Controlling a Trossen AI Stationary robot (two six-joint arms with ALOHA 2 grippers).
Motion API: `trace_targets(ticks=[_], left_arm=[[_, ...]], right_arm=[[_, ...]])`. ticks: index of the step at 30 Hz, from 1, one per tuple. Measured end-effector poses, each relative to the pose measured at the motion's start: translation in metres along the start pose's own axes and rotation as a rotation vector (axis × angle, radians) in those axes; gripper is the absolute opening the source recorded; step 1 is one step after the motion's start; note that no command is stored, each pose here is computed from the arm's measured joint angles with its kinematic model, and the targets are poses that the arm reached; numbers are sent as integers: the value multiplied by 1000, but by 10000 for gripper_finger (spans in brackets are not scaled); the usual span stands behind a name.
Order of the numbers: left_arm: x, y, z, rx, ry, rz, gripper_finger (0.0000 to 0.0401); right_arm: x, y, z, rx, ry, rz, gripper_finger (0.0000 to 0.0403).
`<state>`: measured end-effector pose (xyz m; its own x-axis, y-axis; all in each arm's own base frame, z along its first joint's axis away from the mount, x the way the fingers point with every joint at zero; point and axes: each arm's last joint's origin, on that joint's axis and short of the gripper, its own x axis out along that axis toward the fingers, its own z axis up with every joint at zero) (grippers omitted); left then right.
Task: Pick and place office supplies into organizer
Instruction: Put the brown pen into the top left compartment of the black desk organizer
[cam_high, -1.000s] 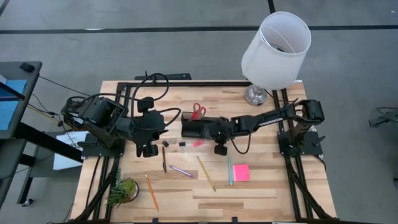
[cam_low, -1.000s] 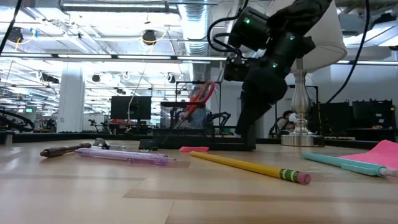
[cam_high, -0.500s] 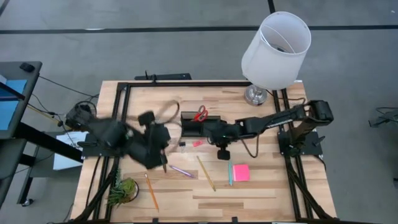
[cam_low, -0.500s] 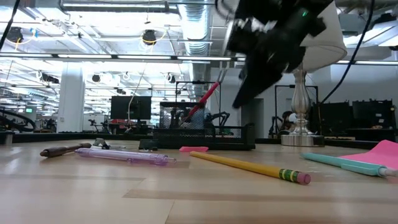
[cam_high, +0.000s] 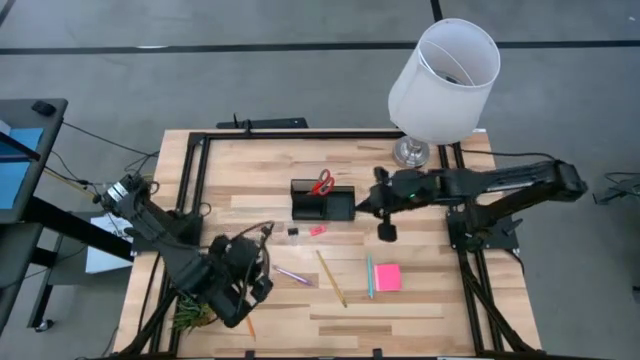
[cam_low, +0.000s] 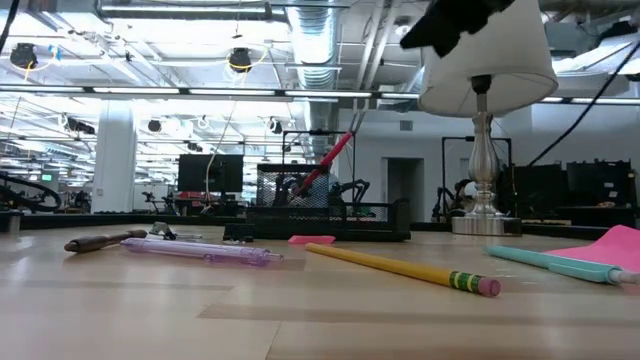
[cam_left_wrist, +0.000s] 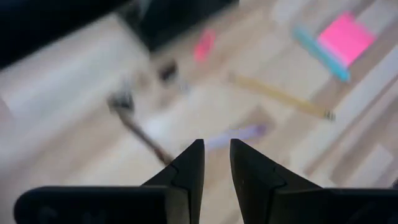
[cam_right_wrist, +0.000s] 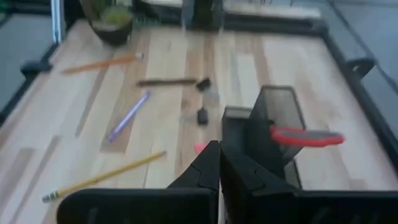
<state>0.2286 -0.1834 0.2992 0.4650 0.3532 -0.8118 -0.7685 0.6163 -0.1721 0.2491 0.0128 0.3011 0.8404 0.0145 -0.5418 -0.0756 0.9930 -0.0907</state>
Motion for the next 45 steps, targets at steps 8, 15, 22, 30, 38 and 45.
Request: trace_targets(ticks=[8,15,22,30,38,45], left_arm=[[64,13,-32,-106,128,13,69],[94,38,-14,-141,209,228,77],[125,59,11,-150,302,327,132],[147,67,26,-197,254,297,176],[166,70,14,-234,266,188,178],[168,77,9,-260,289,232,178]], right_arm=[[-3,1,-11,1,16,4,1],[6,5,-13,-9,41,20,1],[6,6,-14,-11,47,23,1],[6,6,-14,-11,47,22,1],[6,6,-14,-13,47,22,1],[6,6,-14,-13,48,22,1]])
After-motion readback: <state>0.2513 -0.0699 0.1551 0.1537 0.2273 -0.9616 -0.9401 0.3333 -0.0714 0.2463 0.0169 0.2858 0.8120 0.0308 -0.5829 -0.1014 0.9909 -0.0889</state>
